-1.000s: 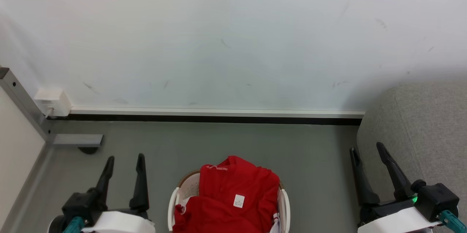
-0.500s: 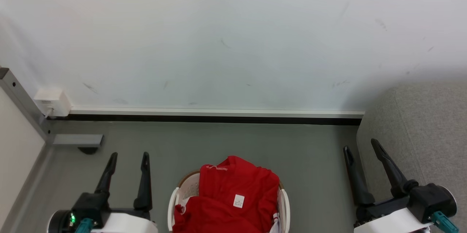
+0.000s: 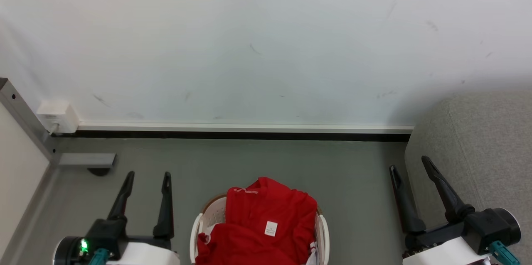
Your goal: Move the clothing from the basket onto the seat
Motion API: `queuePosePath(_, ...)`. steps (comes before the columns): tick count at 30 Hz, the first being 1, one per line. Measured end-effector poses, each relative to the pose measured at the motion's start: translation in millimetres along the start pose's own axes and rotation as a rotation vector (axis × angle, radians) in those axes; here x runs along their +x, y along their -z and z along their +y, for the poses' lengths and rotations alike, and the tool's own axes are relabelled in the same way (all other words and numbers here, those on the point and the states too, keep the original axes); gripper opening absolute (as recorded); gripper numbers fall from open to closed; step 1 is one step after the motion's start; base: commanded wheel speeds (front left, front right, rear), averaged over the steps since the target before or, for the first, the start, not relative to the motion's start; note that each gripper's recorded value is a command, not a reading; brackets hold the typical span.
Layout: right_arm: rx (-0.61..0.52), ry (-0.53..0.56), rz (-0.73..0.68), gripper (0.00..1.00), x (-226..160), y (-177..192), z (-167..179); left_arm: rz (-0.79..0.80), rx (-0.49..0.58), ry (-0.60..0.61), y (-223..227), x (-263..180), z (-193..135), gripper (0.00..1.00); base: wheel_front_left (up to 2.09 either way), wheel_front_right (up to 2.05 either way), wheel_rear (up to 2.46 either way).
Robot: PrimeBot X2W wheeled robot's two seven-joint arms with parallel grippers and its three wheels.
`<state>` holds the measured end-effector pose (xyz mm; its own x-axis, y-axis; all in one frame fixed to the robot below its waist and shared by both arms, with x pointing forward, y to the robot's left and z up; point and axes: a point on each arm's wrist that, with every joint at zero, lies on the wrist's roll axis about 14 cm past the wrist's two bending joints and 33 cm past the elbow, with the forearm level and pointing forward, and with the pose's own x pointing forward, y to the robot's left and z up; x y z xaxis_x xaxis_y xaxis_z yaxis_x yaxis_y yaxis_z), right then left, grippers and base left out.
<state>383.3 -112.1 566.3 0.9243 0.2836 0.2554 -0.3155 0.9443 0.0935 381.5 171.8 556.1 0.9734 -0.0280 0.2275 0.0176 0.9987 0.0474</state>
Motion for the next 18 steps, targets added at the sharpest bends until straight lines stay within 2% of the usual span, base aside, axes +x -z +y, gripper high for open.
queuePosePath(18, -0.018, 0.019, 0.012, 1.0, 3.5, 3.8, -13.6, 0.022, -0.017, 0.023, 10.2, 10.0, -6.8, 1.0, 0.0, 0.0, 0.0)
